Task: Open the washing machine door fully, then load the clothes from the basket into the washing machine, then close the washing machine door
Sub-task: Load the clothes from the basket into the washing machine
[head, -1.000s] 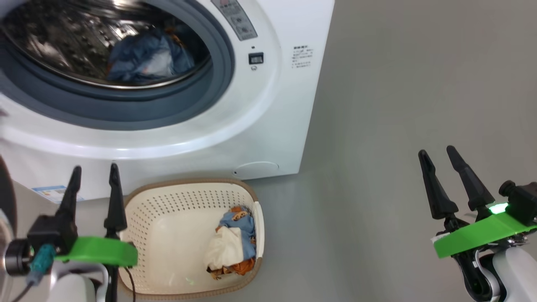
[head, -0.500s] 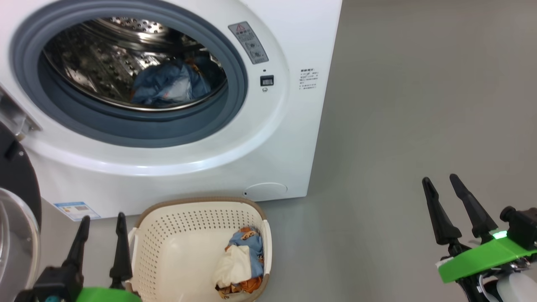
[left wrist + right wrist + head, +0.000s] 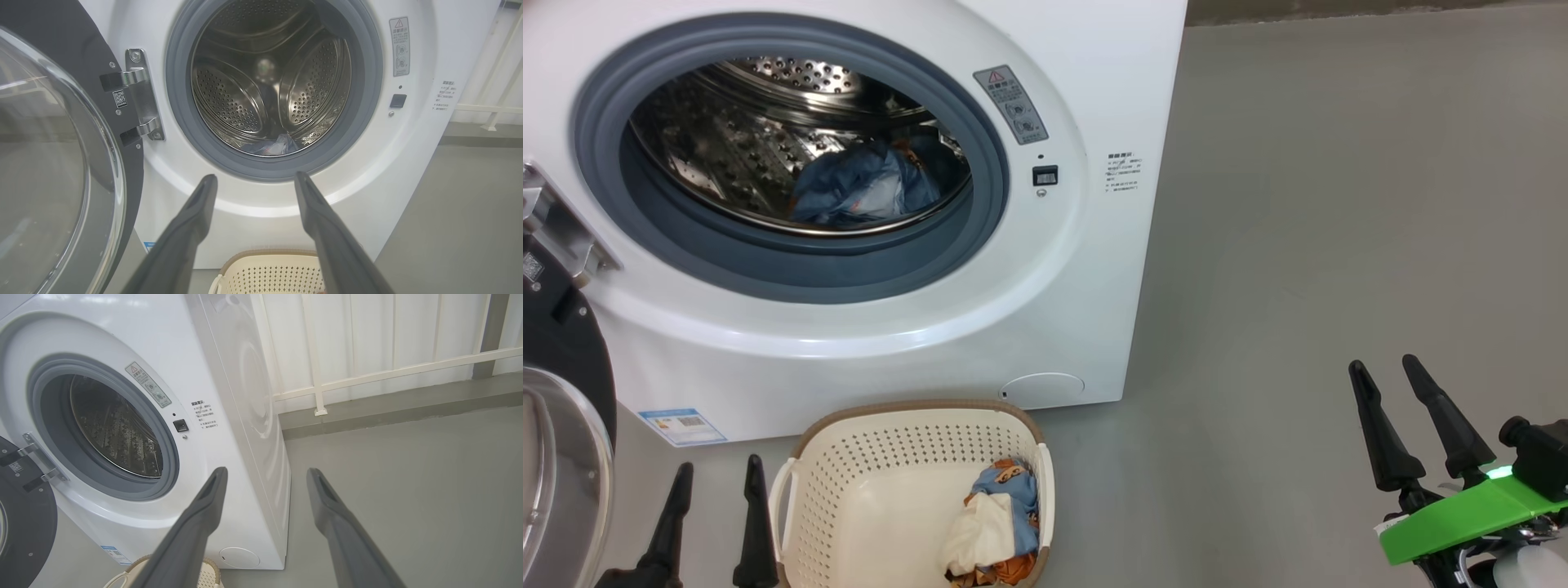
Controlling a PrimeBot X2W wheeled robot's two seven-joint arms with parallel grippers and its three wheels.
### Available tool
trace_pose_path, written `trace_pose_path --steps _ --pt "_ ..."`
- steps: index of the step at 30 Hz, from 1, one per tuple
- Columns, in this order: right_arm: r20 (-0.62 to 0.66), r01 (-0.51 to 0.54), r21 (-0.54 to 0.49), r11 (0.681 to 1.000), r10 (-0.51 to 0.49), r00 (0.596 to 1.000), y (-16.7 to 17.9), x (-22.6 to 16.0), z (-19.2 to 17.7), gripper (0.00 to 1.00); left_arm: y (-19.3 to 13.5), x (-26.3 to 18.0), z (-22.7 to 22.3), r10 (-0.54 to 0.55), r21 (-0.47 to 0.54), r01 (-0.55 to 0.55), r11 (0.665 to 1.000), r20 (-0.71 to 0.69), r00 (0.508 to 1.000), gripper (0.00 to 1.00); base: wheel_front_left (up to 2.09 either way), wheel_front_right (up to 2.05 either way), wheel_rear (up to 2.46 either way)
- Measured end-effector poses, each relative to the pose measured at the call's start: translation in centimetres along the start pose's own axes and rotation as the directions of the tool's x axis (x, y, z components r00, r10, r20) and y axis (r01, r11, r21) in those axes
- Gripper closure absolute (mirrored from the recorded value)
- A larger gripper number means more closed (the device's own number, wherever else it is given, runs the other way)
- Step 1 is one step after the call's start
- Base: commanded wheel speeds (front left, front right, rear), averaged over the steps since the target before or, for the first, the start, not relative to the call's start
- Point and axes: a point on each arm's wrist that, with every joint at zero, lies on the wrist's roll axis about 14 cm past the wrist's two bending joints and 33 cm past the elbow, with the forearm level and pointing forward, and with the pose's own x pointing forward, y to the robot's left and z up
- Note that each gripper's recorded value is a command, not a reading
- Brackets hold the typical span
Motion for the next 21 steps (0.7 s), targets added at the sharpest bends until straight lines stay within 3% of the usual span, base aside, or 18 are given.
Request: trace_pose_path --steps 12,21 --pt "-0.022 0.014 0.0 1.0 -0.014 1.0 -0.5 0.1 -0.8 0.0 -0.3 0.2 -1.2 -0.004 -0.004 0.004 1.0 -0.034 0.999 0.0 0.0 0.0 0.0" --pt "-0.031 0.026 0.009 1.0 -0.026 0.999 -1.1 2.0 -1.4 0.0 -1.7 2.0 -5.1 -0.032 -0.043 0.026 0.999 -0.149 0.988 0.0 0.0 0.0 0.0"
